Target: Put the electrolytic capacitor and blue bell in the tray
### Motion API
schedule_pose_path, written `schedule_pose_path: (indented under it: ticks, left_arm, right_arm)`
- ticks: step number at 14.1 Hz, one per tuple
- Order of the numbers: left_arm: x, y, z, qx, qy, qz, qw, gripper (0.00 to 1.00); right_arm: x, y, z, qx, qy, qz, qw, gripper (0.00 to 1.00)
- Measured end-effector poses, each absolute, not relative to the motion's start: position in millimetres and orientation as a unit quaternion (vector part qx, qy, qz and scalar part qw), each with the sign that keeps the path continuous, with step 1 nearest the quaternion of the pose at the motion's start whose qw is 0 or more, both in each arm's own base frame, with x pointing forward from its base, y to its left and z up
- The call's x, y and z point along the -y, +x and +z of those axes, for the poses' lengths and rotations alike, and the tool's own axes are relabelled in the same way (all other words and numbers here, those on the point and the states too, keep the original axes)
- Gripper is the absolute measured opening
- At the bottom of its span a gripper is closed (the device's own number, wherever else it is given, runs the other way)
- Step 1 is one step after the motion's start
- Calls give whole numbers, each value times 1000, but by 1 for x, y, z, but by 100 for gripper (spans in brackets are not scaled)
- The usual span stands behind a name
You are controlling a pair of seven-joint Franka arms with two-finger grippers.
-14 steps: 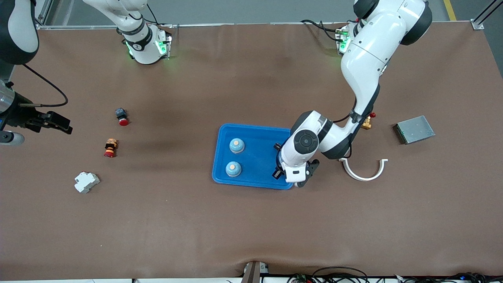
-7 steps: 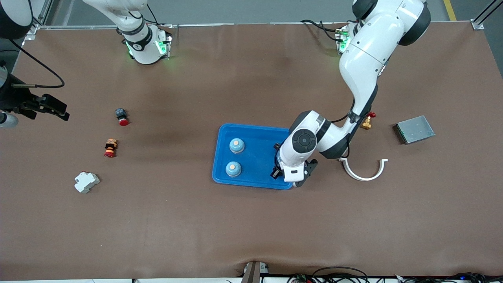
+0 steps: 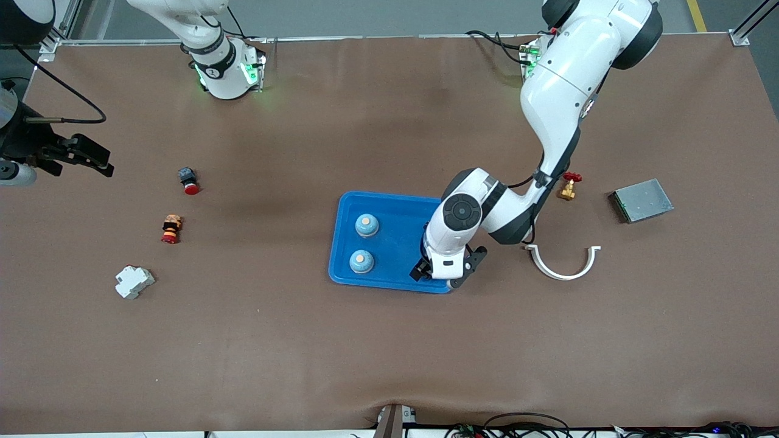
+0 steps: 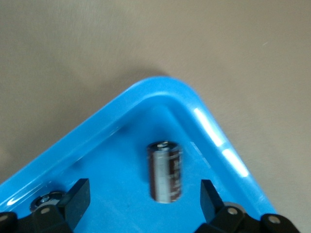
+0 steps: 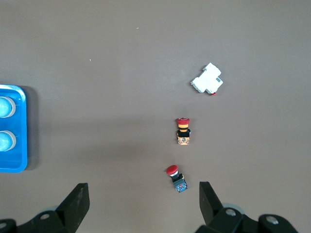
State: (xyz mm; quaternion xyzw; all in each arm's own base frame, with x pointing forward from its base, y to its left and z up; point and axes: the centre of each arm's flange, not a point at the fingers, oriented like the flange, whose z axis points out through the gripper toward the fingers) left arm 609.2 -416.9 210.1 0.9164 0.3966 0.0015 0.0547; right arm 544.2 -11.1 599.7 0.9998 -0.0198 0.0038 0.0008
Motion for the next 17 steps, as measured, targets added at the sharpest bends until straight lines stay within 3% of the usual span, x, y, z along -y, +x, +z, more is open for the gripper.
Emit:
schedule_pose_path:
  ticks: [7, 11, 17]
  left_arm:
    - [320, 638, 324, -263, 964, -25, -28, 100]
    - [221, 650, 400, -192, 980, -52, -27, 100]
    - [30, 635, 498, -86, 993, -83, -4, 100]
  right_arm:
    - [19, 544, 599, 27, 1000, 3, 0, 100]
    - [20, 543, 599, 28, 1000, 0, 0, 100]
    - [27, 542, 600, 39, 999, 0, -20, 100]
